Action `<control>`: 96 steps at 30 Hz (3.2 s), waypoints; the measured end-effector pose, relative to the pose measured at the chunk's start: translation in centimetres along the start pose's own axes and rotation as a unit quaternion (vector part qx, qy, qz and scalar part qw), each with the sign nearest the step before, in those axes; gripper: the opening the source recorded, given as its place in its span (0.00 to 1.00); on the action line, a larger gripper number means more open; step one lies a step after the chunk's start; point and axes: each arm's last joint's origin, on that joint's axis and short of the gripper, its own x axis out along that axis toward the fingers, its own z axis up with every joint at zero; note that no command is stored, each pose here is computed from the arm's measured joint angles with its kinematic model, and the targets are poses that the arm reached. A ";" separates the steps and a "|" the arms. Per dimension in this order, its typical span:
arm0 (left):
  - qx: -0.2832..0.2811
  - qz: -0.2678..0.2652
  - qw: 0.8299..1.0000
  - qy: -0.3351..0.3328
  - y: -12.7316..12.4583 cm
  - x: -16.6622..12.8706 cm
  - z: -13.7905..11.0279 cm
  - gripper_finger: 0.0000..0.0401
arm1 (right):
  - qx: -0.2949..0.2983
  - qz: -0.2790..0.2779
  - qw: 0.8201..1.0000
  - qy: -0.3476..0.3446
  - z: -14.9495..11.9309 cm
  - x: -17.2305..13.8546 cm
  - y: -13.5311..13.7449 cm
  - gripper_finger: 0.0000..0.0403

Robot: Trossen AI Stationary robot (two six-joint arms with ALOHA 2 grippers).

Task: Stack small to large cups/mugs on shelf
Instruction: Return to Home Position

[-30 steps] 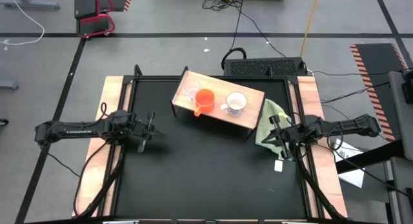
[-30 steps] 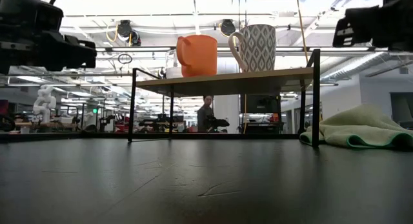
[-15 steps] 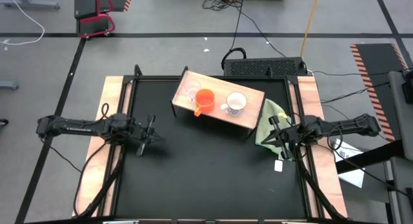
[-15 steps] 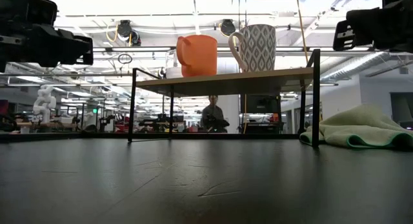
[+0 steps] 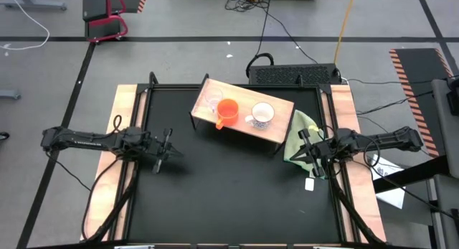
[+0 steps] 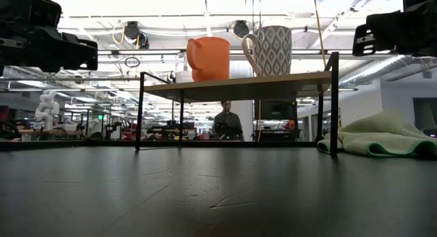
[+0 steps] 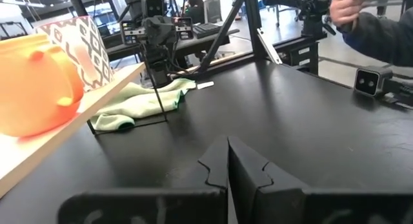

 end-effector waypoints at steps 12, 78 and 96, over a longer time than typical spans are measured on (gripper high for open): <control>-0.064 -0.002 0.998 0.011 -0.1 0.0 -0.2 0.07 | 0.005 -0.003 1.000 -0.012 0.2 0.0 0.0 0.00; -0.051 0.007 0.999 0.013 0.0 0.0 -0.2 0.08 | 0.028 -0.002 1.000 -0.011 0.2 0.0 0.0 0.00; -0.051 0.006 0.999 0.013 0.0 0.0 -0.2 0.08 | 0.028 -0.002 1.000 -0.011 0.2 0.0 0.0 0.00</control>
